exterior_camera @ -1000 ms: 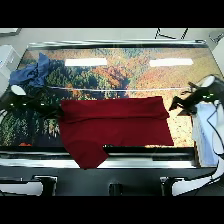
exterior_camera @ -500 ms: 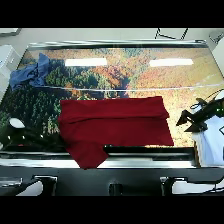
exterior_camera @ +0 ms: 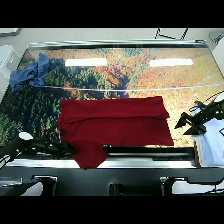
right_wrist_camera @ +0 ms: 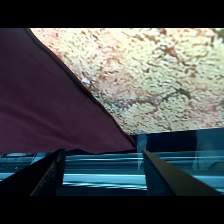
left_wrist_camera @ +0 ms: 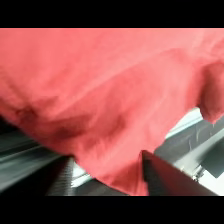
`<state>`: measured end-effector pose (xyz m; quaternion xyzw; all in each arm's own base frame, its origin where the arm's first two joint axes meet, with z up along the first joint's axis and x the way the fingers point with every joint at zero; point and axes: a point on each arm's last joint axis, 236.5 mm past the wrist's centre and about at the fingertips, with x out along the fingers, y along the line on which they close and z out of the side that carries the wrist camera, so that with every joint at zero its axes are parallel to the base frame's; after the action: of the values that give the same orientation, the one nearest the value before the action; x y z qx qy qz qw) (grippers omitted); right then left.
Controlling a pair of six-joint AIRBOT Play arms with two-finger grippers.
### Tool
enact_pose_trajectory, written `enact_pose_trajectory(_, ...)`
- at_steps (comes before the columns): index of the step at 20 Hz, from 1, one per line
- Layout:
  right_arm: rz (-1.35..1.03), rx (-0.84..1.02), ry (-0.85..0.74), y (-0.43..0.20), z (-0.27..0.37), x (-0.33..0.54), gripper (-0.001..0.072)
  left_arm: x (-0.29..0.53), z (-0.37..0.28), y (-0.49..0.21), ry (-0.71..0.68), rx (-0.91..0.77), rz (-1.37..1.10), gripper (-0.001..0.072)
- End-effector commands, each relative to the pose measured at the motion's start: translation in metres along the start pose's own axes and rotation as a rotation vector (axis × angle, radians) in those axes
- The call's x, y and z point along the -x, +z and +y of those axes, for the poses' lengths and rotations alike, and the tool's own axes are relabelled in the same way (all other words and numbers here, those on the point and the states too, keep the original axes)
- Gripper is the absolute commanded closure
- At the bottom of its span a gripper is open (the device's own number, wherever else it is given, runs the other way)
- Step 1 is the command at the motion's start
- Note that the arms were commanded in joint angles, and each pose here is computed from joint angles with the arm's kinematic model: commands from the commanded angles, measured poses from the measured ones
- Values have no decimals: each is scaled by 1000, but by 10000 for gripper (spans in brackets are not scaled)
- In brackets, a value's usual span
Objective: Fold the clothes and pants, and hang the long-sleeved shirts on hangers.
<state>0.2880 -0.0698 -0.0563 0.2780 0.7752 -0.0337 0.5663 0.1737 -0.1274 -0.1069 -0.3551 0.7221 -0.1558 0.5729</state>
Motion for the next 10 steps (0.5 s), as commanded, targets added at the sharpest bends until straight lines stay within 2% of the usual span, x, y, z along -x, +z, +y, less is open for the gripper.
enact_pose_trajectory(1, 3, -2, 1, -1, -1, -2, 132, -10, -6, 4, 10, 8, -28, 560)
enact_pose_trajectory(2, 14, 3, 1, -4, -2, -7, 131, -11, -6, 3, 10, -9, -22, 672)
enact_pose_trajectory(3, 34, 10, -3, -8, -5, -16, 115, -10, -7, 3, 9, -10, -22, 672)
enact_pose_trajectory(4, 55, 11, -14, -13, -11, -25, 69, -8, -8, 4, 6, -27, -25, 673)
enact_pose_trajectory(10, 47, 6, 47, -17, -8, -68, 86, -6, -11, 1, 3, -49, -7, 672)
